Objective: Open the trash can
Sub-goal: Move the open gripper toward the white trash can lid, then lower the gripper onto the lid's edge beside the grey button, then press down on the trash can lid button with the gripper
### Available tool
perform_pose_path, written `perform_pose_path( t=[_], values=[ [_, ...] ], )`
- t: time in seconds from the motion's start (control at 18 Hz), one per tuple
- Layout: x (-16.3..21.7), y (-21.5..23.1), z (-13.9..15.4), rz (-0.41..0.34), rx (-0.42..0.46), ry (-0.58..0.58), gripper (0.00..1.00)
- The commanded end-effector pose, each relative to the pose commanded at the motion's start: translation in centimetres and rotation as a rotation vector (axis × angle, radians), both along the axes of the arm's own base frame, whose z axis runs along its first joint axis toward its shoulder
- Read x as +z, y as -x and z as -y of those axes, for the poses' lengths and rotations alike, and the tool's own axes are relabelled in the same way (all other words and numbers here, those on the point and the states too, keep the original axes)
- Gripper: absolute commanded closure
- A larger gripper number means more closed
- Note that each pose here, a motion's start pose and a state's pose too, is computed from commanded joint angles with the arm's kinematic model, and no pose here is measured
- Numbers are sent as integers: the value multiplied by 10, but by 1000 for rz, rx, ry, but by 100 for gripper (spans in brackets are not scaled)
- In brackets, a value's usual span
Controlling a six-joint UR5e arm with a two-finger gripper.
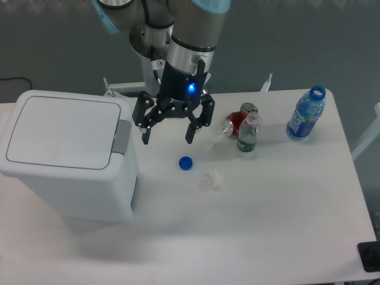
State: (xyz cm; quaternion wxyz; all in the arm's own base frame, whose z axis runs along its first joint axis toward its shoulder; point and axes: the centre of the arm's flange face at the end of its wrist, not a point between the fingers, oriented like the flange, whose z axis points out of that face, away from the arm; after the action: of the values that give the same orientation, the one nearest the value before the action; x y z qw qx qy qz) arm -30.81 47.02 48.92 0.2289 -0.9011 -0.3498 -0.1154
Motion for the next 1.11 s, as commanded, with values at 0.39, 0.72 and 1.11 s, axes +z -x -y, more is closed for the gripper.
perform_pose_path(
  t=[0.39, 0.72, 1.11],
  values=[
    [-7, -7, -3, 26, -11, -5, 0],
    [-5, -15, -6, 23, -24, -6, 0],
    [-6, -16, -7, 21, -30, -8, 0]
  ],
)
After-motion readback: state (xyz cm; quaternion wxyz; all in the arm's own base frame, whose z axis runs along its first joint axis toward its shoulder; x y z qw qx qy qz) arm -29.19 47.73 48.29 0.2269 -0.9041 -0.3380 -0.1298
